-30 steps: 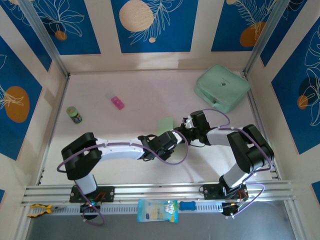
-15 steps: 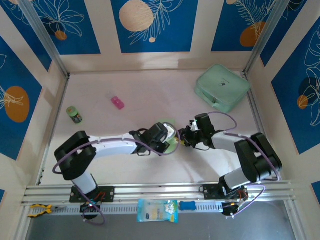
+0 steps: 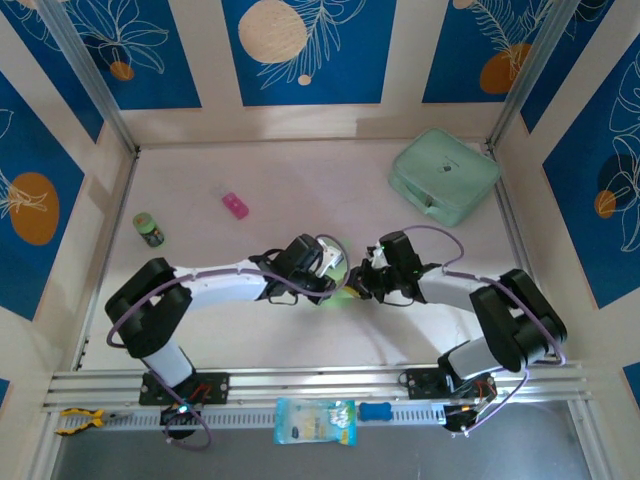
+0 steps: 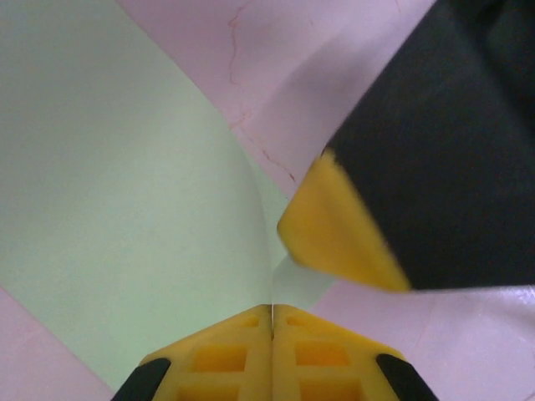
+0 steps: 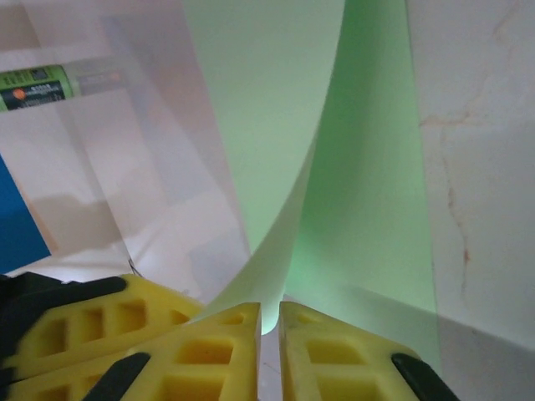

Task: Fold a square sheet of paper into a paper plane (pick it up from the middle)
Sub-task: Fold the triangle a second time at the center of the table.

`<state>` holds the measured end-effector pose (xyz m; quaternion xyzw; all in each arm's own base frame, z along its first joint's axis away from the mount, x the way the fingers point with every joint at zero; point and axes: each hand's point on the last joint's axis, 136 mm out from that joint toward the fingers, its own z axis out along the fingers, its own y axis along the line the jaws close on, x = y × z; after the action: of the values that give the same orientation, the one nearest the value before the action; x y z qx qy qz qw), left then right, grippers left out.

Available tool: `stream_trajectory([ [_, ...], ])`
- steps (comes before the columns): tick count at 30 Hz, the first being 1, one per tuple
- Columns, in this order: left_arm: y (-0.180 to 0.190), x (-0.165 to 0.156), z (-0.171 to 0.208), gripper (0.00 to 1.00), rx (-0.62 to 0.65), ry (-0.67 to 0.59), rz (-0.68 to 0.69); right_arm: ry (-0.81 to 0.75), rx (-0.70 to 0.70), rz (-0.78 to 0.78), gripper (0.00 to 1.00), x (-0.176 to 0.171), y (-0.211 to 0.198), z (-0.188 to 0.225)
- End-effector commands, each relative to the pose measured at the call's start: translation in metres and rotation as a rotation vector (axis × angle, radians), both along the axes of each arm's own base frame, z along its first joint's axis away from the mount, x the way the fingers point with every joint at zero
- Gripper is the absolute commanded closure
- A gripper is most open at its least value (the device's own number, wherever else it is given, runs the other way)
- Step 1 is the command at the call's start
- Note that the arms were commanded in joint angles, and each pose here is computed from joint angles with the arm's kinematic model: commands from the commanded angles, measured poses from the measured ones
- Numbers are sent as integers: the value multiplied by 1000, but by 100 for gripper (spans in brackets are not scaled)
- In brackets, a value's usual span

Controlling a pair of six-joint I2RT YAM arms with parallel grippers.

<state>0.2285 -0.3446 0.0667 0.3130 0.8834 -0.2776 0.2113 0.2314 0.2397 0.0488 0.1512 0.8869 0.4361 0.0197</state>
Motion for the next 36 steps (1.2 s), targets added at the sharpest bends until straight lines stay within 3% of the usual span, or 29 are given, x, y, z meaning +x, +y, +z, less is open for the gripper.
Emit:
stream_trajectory([
  [1,2,-1,1,92,-45,43,7,2,31,21,88,3,11,5],
  [10,-1,2,-2,80,-65,79,3,19,42,13,88,3,12,-1],
  [36,-7,13,1,82,-117,90,22,34,31,5,88,2,7,-4],
])
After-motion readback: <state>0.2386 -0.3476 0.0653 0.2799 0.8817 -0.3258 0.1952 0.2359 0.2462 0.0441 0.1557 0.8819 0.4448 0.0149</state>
